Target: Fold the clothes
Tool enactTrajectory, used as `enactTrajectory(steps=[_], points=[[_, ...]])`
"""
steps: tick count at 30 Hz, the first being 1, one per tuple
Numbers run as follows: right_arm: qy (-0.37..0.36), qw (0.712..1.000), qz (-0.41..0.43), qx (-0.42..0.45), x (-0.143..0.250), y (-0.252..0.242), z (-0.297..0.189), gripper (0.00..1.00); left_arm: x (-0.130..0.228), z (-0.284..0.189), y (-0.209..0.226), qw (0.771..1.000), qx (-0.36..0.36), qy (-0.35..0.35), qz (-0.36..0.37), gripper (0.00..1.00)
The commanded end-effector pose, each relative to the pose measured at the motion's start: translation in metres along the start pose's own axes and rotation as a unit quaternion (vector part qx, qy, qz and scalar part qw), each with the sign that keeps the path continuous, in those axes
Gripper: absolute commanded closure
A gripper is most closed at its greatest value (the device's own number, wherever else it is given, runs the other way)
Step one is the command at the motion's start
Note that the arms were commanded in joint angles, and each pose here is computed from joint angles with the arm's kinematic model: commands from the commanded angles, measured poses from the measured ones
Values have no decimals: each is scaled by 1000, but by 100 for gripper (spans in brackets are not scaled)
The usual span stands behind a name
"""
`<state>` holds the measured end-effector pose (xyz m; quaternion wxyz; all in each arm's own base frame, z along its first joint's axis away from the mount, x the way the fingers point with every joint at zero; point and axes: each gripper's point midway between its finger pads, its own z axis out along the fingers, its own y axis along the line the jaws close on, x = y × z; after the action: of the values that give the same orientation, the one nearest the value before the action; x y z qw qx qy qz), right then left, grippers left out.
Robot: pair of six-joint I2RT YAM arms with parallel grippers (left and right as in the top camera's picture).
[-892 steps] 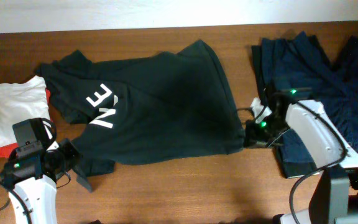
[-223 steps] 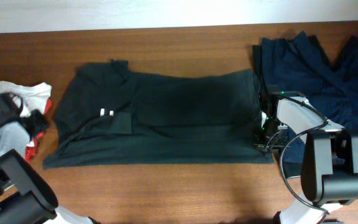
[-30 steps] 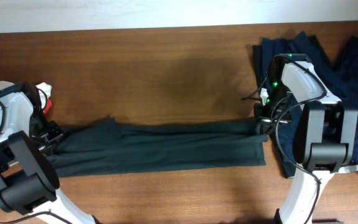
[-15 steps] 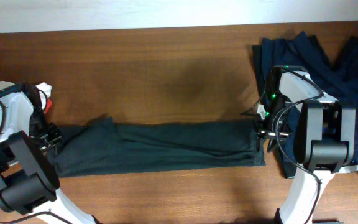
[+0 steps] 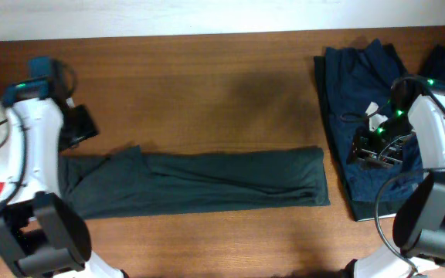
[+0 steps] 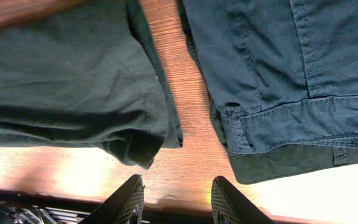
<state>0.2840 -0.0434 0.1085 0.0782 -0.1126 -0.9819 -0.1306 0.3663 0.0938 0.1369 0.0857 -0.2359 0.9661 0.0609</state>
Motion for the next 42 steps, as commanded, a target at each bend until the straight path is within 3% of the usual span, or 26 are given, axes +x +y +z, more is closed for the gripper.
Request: enactTrajectory(steps=[1,12,19,21,23,27,35,42], points=[[-12,1000,-11,-10,0,6,-6,60,9,13,-50,998,35,17,57,45],[-12,1000,-11,-13,0,7,-6,60,41,93,-92,987,7,106,118,43],[-12,1000,-11,-13,0,7,-6,60,44,100,-95,986,6,114,121,42],[-12,1000,-11,-13,0,7,-6,60,47,102,-93,985,1,118,123,50],[-11,1000,-11,-13,0,7,-6,60,52,105,-90,984,-4,124,124,75],[-12,1000,-11,-13,0,7,-6,60,55,106,-89,984,-6,128,125,100],[-12,1000,-11,-13,0,7,-6,60,51,47,-94,983,6,120,136,100],[-12,1000,-11,-13,0,7,-6,60,109,20,-120,963,-3,164,212,100]])
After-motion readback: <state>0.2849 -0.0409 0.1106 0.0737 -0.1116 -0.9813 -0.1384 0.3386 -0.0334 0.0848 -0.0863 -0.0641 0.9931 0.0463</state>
